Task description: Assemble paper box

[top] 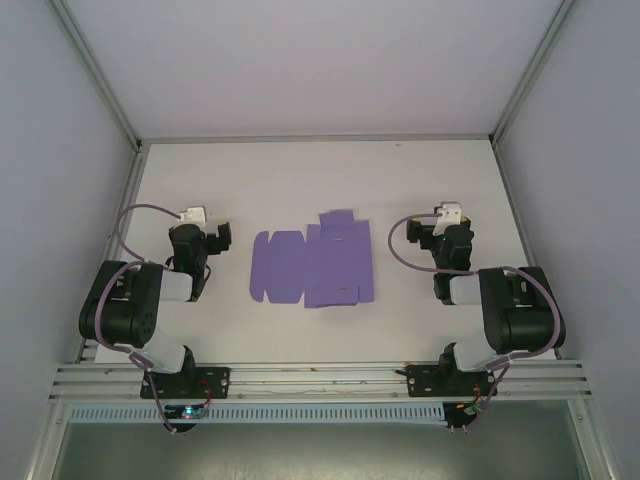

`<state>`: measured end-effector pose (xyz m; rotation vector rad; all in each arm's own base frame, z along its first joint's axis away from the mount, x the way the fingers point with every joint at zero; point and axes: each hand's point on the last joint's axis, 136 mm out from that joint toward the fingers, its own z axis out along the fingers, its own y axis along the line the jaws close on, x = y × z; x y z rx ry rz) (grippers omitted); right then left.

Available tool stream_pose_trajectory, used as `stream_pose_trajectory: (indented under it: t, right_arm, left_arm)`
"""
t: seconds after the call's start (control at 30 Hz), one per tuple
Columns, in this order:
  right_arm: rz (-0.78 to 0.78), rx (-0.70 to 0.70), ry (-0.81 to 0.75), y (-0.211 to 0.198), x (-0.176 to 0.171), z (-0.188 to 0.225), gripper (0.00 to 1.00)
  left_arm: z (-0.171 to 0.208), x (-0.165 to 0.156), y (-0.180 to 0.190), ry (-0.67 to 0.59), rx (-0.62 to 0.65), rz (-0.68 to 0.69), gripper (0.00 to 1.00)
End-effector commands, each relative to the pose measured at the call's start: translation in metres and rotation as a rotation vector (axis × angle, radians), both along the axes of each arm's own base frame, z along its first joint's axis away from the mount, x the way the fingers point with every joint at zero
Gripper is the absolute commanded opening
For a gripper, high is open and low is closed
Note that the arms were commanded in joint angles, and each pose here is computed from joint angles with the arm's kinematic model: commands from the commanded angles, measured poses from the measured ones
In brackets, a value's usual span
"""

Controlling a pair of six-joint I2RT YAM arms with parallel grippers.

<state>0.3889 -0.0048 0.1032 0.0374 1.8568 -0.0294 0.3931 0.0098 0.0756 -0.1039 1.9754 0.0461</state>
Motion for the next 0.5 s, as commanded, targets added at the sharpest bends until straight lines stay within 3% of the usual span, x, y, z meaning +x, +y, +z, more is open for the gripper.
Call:
stream_pose_trajectory:
  t: [0.0, 0.47]
  right_arm:
    - [0.0, 0.008, -0.034, 0.001, 0.0031, 0.0102, 0.99]
    - [0.001, 0.008, -0.031, 0.0014, 0.003, 0.0092, 0.98]
  left_arm:
    - [0.0114, 0.0033, 0.0048, -0.035, 0.01, 0.007, 1.0]
    - [0.0111, 0.0034, 0.0045, -0.034, 0.008, 0.007, 1.0]
